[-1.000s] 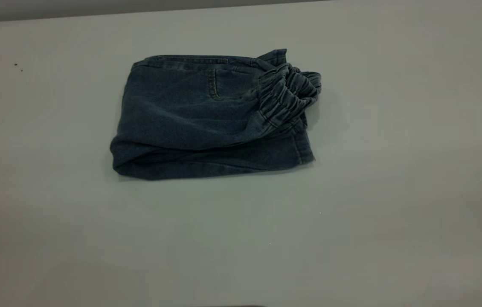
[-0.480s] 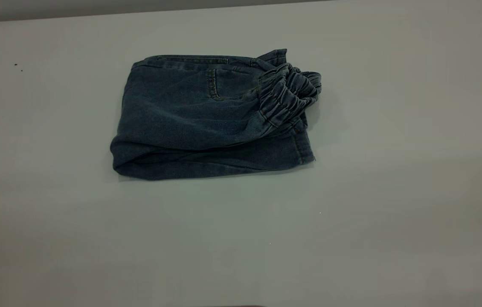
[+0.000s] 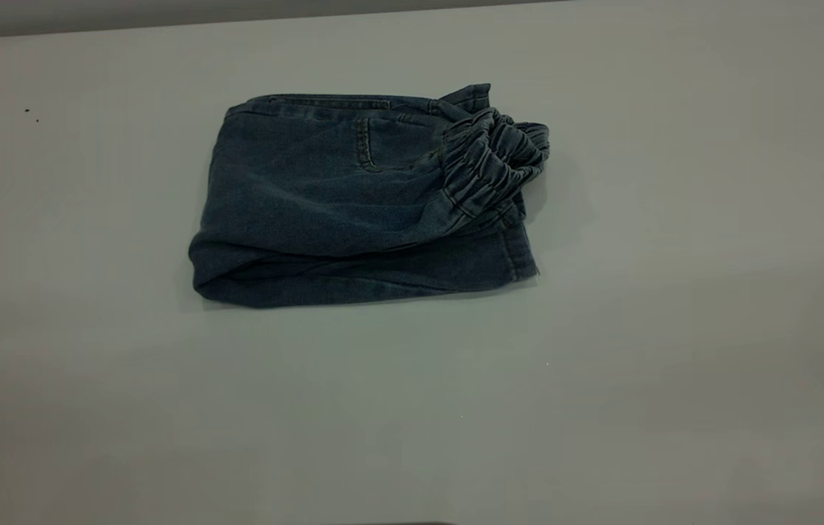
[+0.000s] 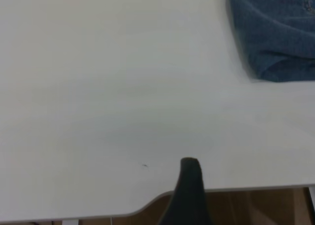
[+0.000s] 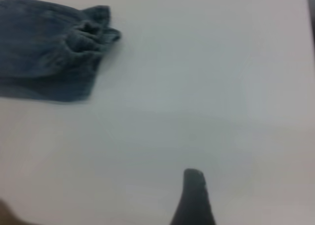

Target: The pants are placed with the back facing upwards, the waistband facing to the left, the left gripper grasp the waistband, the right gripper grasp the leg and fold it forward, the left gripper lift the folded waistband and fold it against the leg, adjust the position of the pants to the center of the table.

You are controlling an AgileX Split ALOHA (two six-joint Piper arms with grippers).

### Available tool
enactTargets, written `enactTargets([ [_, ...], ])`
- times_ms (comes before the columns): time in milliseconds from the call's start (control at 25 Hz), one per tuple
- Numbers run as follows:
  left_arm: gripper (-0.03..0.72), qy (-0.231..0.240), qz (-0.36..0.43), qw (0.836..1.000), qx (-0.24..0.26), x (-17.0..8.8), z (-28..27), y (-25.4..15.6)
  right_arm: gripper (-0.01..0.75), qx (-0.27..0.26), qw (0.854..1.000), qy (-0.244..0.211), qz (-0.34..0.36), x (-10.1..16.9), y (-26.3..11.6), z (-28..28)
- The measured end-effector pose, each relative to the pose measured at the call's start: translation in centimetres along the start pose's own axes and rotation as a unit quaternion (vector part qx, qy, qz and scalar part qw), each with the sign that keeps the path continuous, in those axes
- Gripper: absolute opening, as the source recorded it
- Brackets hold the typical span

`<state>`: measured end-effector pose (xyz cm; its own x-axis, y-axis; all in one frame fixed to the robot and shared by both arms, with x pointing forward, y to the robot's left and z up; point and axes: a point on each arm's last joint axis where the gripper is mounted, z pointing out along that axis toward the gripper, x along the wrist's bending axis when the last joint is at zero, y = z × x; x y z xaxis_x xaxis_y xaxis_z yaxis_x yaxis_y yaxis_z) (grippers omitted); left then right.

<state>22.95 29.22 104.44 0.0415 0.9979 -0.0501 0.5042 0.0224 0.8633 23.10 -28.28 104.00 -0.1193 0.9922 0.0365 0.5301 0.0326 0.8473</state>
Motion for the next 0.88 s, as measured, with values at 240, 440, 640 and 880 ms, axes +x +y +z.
enactTargets([
  [240,0.570,0.000,0.000,1.000,0.000,0.00,0.00,0.00,0.468,0.001,0.998,-0.048,0.033,-0.88,-0.05,-0.03],
  [440,0.570,0.000,0.000,1.000,0.000,0.00,0.00,0.00,0.468,0.000,0.998,-0.050,0.038,-0.91,-0.05,-0.03],
  [640,0.570,0.000,0.000,1.000,0.000,0.00,0.00,0.00,0.468,0.000,0.998,-0.049,0.039,-0.90,-0.05,-0.03],
  [880,0.570,0.000,0.000,1.000,0.000,0.00,0.00,-0.01,0.468,0.000,0.998,-0.049,0.039,-0.90,-0.05,-0.03],
])
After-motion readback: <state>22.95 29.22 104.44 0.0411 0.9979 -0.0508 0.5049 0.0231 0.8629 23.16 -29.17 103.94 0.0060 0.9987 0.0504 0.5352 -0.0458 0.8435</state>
